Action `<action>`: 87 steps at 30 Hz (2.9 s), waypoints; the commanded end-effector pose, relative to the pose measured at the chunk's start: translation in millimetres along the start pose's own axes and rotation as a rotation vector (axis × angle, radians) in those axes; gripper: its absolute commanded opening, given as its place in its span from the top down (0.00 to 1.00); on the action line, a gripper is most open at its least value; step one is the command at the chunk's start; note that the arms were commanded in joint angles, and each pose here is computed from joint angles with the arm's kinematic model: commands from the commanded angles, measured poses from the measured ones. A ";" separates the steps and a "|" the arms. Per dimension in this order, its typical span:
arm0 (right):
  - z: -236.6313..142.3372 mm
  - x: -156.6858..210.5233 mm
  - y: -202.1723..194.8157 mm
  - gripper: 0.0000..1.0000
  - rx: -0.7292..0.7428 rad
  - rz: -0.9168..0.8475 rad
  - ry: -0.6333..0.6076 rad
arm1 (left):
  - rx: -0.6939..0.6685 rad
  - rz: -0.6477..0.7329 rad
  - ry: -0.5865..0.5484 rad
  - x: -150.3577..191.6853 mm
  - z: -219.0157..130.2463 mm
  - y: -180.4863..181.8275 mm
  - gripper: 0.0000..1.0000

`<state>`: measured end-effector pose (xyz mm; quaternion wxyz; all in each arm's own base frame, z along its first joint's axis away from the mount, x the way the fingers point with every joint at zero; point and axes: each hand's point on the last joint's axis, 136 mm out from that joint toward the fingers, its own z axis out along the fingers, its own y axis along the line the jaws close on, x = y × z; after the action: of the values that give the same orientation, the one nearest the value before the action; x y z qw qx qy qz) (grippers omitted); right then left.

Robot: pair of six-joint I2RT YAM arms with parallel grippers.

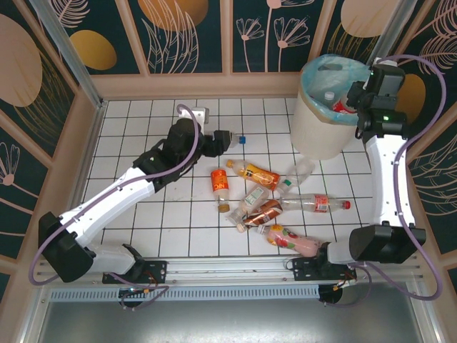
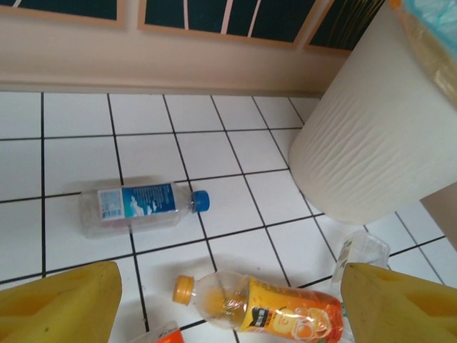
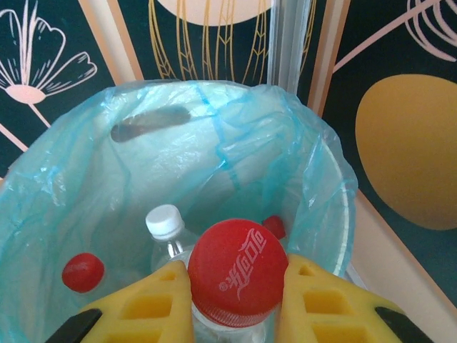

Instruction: Put the plastic bottles in the bin

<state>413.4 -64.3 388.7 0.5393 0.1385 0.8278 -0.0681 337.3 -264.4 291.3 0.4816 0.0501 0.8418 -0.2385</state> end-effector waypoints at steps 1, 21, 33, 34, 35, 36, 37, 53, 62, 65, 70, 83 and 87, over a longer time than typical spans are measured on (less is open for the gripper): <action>19.5 17.6 -0.8 1.00 0.033 -0.045 0.036 | -0.001 -0.009 -0.045 -3.8 -3.9 3.7 0.19; 102.4 135.5 17.2 0.97 0.019 -0.162 0.363 | -0.042 0.032 -0.048 3.2 3.4 12.6 0.15; 64.1 57.8 40.1 0.31 -0.042 -0.088 0.199 | -0.069 0.034 -0.082 -8.8 -3.9 15.5 0.13; 53.4 45.5 40.0 0.27 -0.046 -0.073 0.163 | -0.074 0.033 -0.088 -10.6 -4.5 16.0 0.13; 45.1 36.8 39.8 0.23 -0.044 -0.064 0.135 | -0.078 0.034 -0.092 -12.1 -4.5 16.2 0.12; 35.2 27.8 39.4 0.16 -0.042 -0.052 0.103 | -0.082 0.034 -0.096 -13.6 -4.5 16.5 0.12; 28.4 22.6 39.0 0.13 -0.042 -0.045 0.084 | -0.083 0.032 -0.100 -15.2 -4.8 16.3 0.12; -117.2 23.2 134.4 0.12 -0.388 -0.012 -0.200 | -0.110 -0.063 -0.058 15.2 -3.6 33.2 0.12; -156.3 130.1 220.9 0.19 -0.677 -0.177 -0.028 | -0.115 -0.137 0.049 62.6 5.1 46.7 0.12; -161.1 164.3 238.4 0.19 -0.711 -0.233 0.028 | -0.124 -0.150 0.067 72.2 3.4 51.4 0.12; -168.0 206.3 258.7 0.19 -0.756 -0.290 0.087 | -0.151 -0.158 0.068 79.5 -3.2 61.1 0.12; -151.8 274.5 264.1 0.26 -0.692 -0.427 0.309 | -0.152 -0.233 0.099 99.9 -12.7 69.9 0.12; -135.5 294.3 239.9 0.35 -0.658 -0.366 0.410 | -0.107 -0.278 0.152 115.3 -11.7 64.0 0.12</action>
<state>257.4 266.6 196.5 0.3864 -0.2196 0.8864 0.1295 296.4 -215.4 184.4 0.4067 -0.0663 0.8822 -0.2280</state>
